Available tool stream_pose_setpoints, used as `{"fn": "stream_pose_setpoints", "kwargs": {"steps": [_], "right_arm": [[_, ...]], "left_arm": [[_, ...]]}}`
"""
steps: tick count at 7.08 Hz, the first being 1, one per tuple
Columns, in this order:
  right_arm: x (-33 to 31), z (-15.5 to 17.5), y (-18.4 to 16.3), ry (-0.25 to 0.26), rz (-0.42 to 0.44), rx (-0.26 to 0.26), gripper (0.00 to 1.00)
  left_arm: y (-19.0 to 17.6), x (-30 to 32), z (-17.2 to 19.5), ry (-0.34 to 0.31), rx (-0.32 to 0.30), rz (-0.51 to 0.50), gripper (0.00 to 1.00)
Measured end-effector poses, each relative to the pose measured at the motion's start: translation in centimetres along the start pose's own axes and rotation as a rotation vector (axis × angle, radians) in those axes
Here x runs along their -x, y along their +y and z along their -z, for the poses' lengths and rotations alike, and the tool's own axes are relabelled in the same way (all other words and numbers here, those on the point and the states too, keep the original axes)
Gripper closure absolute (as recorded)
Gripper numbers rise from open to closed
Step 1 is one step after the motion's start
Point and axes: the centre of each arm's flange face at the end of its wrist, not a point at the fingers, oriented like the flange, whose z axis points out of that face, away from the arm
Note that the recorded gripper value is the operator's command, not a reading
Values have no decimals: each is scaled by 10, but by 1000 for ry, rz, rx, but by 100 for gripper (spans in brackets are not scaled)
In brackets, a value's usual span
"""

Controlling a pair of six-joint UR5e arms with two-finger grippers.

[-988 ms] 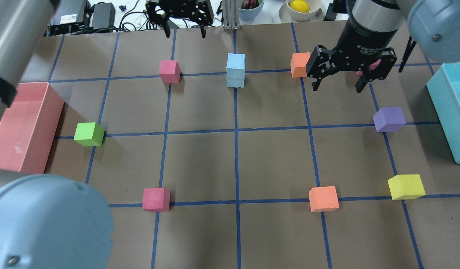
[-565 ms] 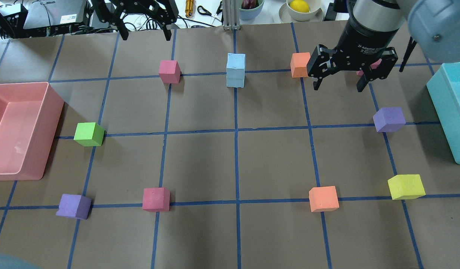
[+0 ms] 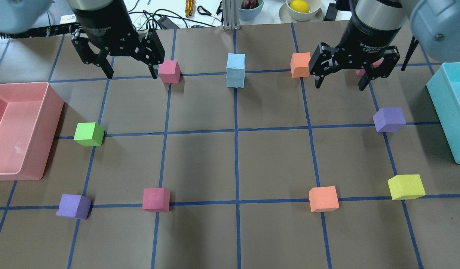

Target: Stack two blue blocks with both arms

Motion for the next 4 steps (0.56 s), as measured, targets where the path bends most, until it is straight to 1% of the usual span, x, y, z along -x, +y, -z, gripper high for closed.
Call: {"fn": "stream_pose_setpoints", "kwargs": {"steps": [1, 4], "right_arm": [[0, 0, 0, 0, -2, 2, 0], [0, -1, 1, 2, -3, 7, 0]], "left_arm": [[2, 6, -2, 1, -29, 9, 0], [-2, 30, 4, 1, -63, 41, 0]]}}
